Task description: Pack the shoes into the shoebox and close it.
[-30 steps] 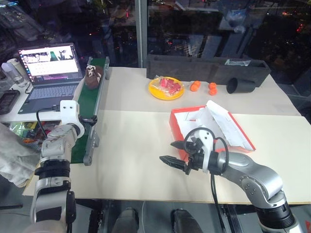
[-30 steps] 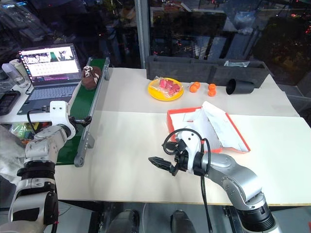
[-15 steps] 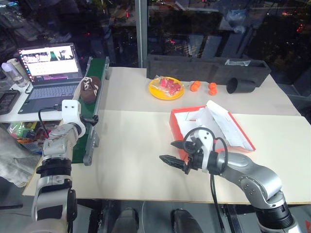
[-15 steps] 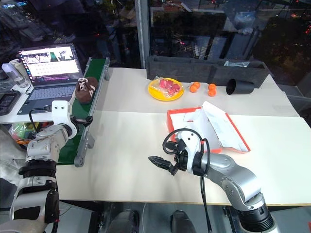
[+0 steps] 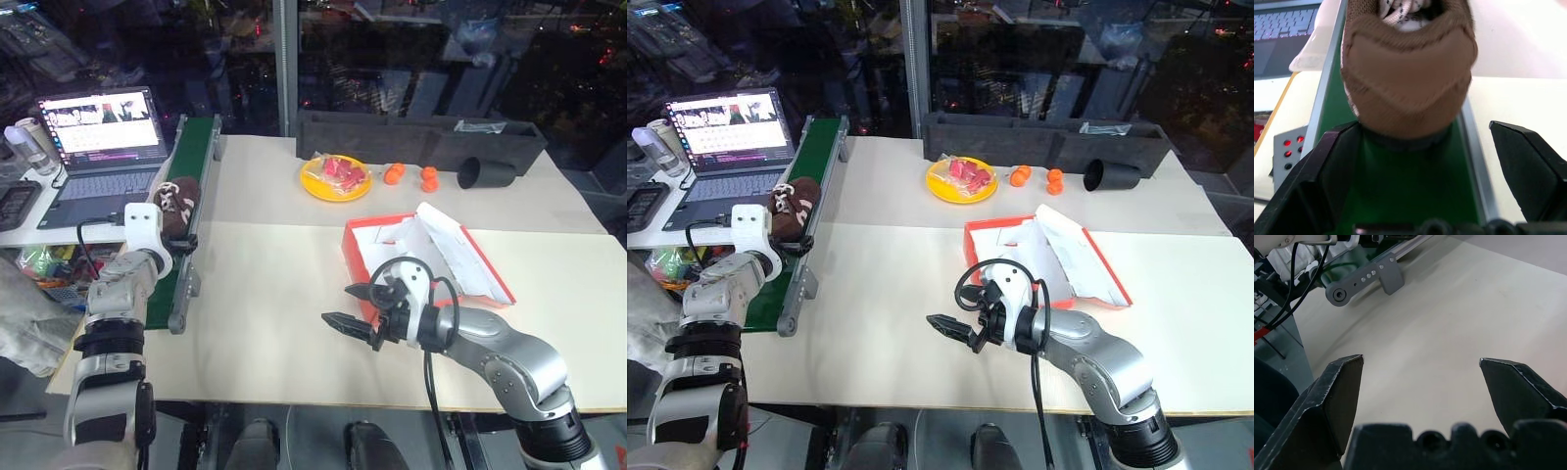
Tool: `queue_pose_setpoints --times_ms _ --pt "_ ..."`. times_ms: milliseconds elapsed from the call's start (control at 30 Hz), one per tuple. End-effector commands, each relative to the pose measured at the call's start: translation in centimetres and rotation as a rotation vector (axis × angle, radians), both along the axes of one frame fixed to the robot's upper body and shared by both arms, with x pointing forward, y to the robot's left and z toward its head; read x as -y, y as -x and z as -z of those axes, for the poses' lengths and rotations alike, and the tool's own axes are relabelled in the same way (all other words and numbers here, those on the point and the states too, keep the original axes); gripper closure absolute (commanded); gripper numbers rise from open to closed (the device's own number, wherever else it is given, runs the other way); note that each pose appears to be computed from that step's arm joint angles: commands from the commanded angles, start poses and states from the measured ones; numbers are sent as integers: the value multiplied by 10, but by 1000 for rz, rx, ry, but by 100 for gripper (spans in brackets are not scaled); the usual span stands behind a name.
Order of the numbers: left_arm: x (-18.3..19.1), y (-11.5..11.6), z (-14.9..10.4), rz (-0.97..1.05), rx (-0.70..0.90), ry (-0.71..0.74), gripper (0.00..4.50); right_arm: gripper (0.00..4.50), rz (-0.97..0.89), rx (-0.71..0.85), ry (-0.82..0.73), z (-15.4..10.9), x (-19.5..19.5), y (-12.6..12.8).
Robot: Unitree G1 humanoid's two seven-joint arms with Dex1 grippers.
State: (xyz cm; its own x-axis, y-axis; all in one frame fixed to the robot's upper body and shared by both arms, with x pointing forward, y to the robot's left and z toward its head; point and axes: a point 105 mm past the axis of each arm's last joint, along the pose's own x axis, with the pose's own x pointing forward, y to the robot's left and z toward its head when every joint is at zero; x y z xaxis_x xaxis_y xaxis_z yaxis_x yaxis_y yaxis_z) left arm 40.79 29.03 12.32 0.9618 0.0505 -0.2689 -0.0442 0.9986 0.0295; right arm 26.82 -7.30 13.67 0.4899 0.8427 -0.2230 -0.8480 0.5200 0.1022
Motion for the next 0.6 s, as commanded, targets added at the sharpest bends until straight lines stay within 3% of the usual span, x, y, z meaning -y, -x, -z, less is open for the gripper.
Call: queue_pose_setpoints --times_ms 33,133,200,300,433,600 --pt "7 -2 -14 26 60 18 66 0 2 66 -27 -14 0 -2" --pt "9 -4 -17 22 70 32 188 0 5 71 -28 -16 1 -3" --pt "10 -5 -23 20 98 59 241 0 8 74 -28 -17 1 -3" --pt "20 -9 -45 45 212 98 252 0 50 100 -30 -21 4 -12" --pt "43 -10 -64 117 310 158 252 0 211 162 -98 -43 17 -43" --pt "72 -10 -66 193 333 187 252 0 466 119 -355 -78 38 -86"
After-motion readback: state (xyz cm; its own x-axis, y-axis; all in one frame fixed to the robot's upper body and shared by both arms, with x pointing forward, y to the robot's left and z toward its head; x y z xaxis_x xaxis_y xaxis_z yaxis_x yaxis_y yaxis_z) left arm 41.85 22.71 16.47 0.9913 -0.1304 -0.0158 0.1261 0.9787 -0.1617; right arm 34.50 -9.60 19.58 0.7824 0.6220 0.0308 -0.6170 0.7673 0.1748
